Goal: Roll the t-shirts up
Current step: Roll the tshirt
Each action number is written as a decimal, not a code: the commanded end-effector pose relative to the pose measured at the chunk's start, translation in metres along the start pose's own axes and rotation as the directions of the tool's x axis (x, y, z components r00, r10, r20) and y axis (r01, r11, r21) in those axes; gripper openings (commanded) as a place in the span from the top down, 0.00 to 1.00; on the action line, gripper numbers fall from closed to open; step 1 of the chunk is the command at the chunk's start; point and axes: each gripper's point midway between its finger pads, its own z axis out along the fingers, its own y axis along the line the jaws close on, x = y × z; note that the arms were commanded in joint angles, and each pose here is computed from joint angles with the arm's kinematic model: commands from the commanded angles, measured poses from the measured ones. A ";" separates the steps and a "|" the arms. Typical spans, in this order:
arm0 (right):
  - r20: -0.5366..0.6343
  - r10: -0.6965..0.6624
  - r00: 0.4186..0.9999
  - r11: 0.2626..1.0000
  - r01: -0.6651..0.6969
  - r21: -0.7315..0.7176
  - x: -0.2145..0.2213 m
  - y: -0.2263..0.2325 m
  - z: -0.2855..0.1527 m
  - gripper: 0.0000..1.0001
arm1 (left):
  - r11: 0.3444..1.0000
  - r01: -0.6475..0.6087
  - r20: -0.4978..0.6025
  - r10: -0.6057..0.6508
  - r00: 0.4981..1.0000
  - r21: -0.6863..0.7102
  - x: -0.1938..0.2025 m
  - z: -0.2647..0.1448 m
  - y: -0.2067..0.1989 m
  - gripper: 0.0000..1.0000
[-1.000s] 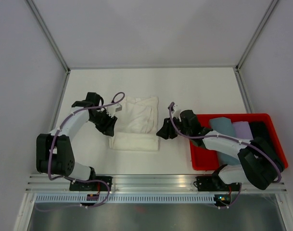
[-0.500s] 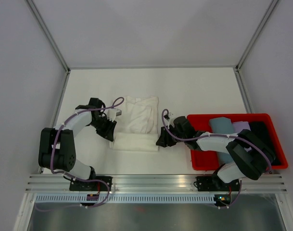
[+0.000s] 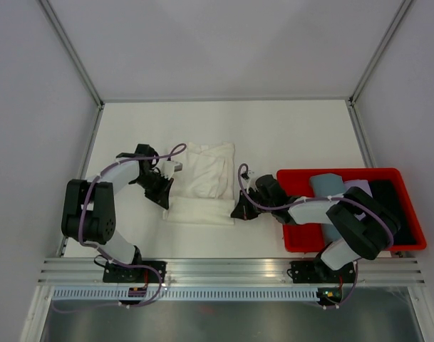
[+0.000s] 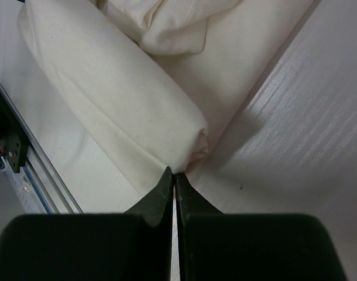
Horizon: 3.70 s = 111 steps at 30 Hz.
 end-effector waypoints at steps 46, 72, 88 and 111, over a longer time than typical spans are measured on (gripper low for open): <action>-0.038 -0.997 -0.061 -0.063 0.996 0.058 0.005 0.046 -0.024 0.30 | 0.293 -0.871 -0.022 0.944 0.328 -0.394 0.019 -0.024 -0.045 0.05; -0.212 -0.977 0.007 0.025 0.996 -0.080 0.026 0.019 0.021 0.81 | 0.439 -0.821 -0.057 0.869 0.491 -0.365 0.037 0.006 -0.023 0.61; -0.128 -0.954 0.271 0.294 0.930 -0.221 0.021 0.056 -0.005 1.00 | 0.595 -0.803 0.004 0.804 0.595 -0.037 0.060 -0.011 -0.070 0.98; -0.088 -0.648 0.757 0.652 0.490 -0.579 -0.016 0.076 -0.034 1.00 | 0.751 -0.583 0.040 0.602 0.797 0.311 0.022 -0.065 -0.062 0.53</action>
